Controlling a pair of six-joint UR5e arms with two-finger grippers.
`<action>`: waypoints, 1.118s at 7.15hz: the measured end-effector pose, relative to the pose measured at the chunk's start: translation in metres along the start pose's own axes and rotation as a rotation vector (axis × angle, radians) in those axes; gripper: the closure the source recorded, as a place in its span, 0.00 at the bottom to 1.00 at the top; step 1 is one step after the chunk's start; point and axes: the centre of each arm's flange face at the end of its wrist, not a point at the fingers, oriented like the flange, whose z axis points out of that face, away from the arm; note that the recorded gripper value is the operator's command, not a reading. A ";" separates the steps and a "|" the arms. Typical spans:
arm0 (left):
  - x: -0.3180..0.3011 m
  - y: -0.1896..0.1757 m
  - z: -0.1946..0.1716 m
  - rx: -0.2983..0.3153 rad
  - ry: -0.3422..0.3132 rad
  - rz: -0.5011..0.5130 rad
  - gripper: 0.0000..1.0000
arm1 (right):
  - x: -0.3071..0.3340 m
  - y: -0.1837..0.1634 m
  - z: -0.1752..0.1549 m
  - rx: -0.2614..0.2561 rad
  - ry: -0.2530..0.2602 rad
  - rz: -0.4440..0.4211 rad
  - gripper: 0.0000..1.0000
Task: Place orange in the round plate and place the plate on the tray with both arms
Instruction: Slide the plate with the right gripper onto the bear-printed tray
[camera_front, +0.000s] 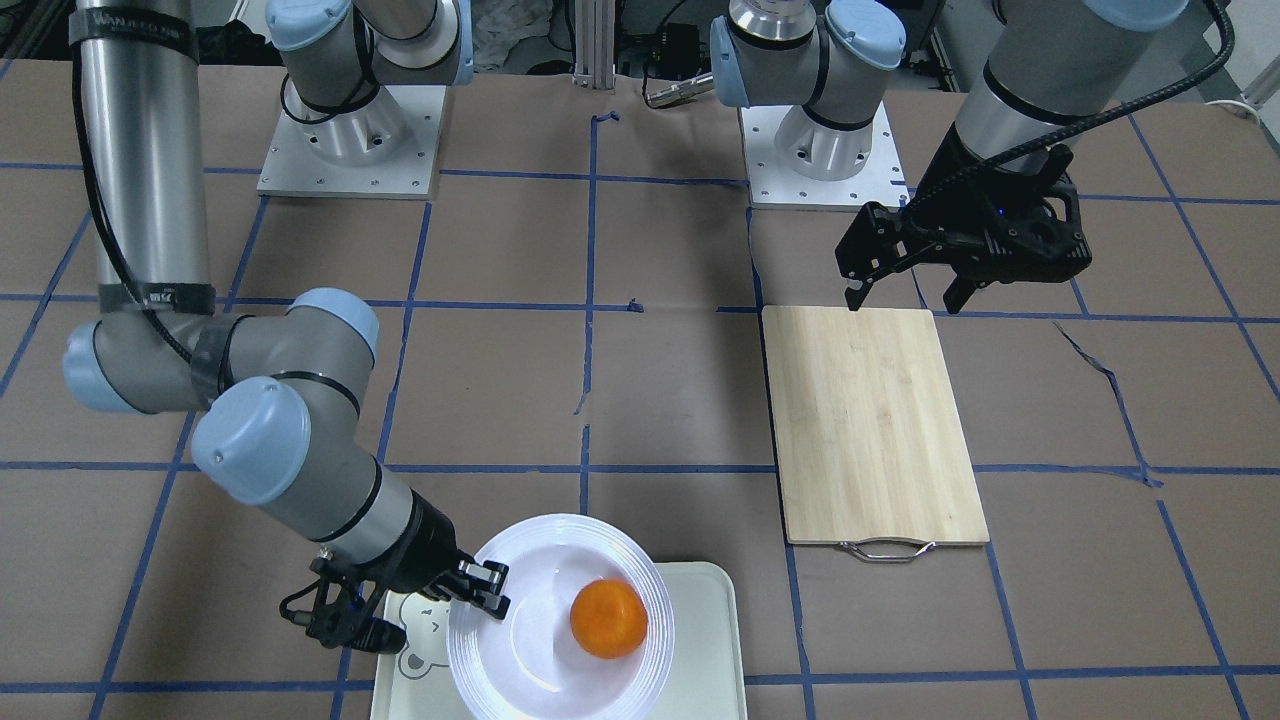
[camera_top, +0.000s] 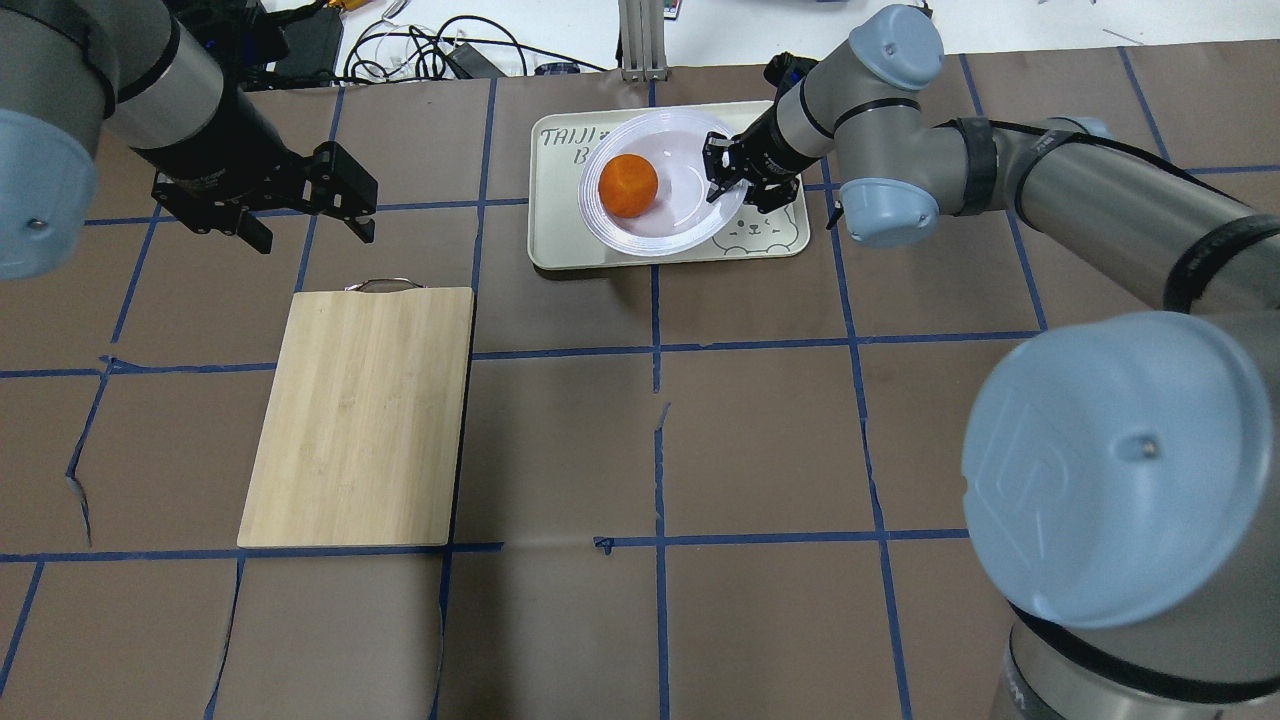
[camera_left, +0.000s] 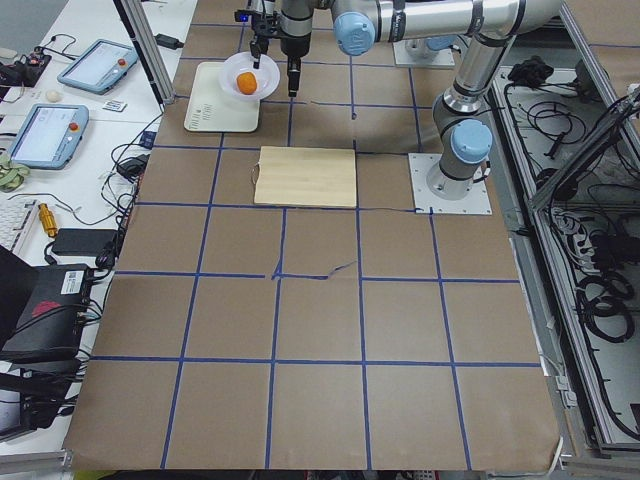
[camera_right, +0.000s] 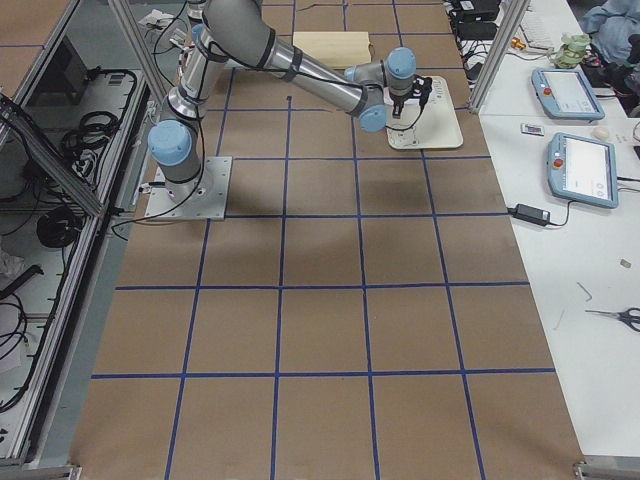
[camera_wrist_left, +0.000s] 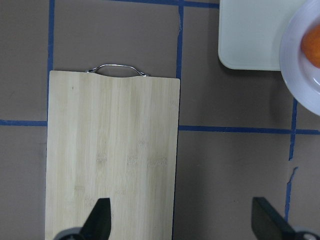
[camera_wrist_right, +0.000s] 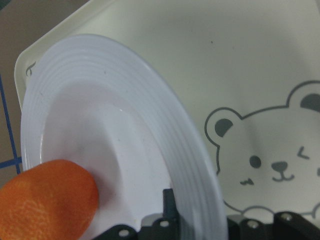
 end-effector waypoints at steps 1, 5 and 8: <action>0.000 0.003 0.000 -0.009 -0.001 0.007 0.00 | 0.001 -0.010 0.014 -0.010 -0.016 0.010 0.87; -0.002 0.005 0.000 -0.020 -0.001 0.008 0.00 | 0.005 -0.016 0.025 -0.020 -0.016 0.066 0.00; -0.003 0.005 0.001 -0.022 -0.001 0.009 0.00 | 0.011 -0.041 -0.016 0.063 0.045 -0.012 0.00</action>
